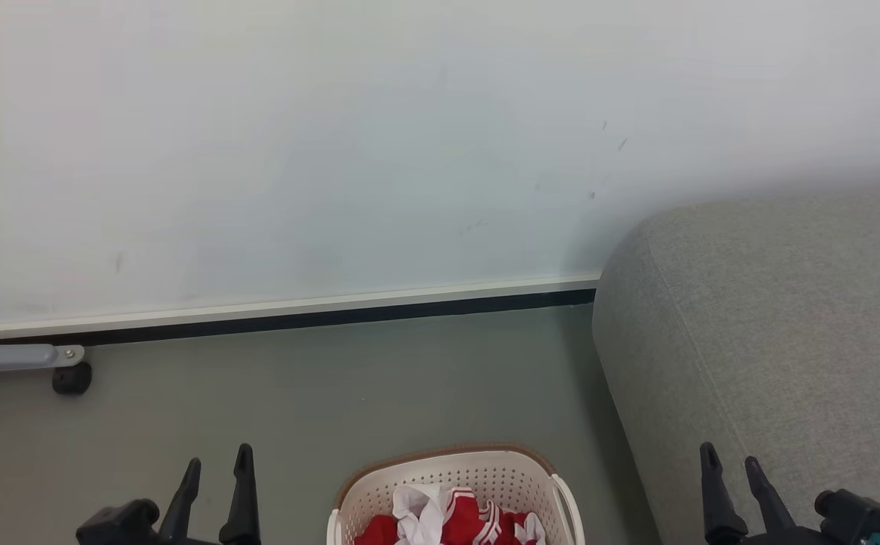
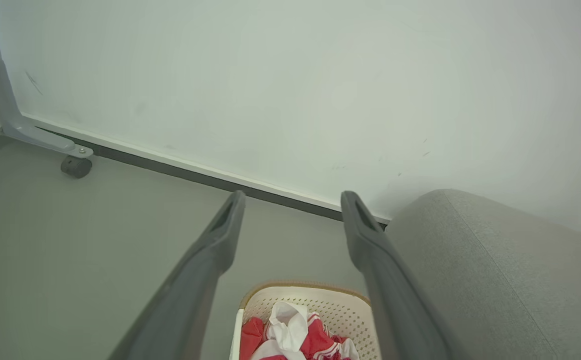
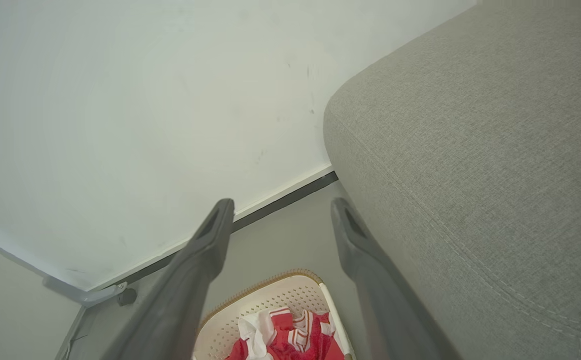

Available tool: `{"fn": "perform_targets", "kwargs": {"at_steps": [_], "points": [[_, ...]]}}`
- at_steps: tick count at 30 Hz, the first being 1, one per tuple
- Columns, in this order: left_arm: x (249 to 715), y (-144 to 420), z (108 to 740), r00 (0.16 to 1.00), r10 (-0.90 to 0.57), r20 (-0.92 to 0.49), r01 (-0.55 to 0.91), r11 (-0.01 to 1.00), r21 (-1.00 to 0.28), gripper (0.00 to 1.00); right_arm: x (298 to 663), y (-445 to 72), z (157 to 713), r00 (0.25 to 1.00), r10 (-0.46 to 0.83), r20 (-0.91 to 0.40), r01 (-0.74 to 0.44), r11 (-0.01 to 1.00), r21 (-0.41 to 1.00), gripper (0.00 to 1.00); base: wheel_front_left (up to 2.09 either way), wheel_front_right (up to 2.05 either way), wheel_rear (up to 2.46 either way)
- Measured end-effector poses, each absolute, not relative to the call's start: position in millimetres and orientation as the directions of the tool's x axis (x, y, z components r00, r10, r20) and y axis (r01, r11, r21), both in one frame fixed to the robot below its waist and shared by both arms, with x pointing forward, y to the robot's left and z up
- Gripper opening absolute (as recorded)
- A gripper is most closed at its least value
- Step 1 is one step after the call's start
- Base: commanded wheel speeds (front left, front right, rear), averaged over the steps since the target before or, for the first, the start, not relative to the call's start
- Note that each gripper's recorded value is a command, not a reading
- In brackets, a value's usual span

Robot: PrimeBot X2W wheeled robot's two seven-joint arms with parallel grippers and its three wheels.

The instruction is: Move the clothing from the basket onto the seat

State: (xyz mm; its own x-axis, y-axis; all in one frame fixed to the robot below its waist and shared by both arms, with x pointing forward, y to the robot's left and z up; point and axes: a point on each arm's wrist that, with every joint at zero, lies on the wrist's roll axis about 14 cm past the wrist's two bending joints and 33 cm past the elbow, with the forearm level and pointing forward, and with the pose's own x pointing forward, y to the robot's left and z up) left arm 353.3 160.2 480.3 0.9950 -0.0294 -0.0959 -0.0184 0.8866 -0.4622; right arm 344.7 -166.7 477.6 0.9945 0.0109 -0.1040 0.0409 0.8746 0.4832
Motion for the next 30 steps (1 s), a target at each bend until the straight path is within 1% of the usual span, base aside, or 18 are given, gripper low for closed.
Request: {"fn": "perform_targets", "kwargs": {"at_steps": [13, 30], "points": [[347.0, 162.1, 482.1, 0.998, -0.009, -0.062, -0.012, 0.948, -0.317, 1.00, 340.7, -161.9, 485.3, 0.998, 0.023, -0.052, -0.005, 0.948, 0.319, 1.00, 0.00, 0.00, 0.00], [338.8, 164.5, 481.2, 1.000, 0.008, -0.026, -0.012, 0.990, -0.140, 1.00, 332.6, -151.2, 493.5, 0.998, 0.060, 0.016, -0.061, 0.992, 0.109, 1.00, 0.00, 0.00, 0.00]]}}
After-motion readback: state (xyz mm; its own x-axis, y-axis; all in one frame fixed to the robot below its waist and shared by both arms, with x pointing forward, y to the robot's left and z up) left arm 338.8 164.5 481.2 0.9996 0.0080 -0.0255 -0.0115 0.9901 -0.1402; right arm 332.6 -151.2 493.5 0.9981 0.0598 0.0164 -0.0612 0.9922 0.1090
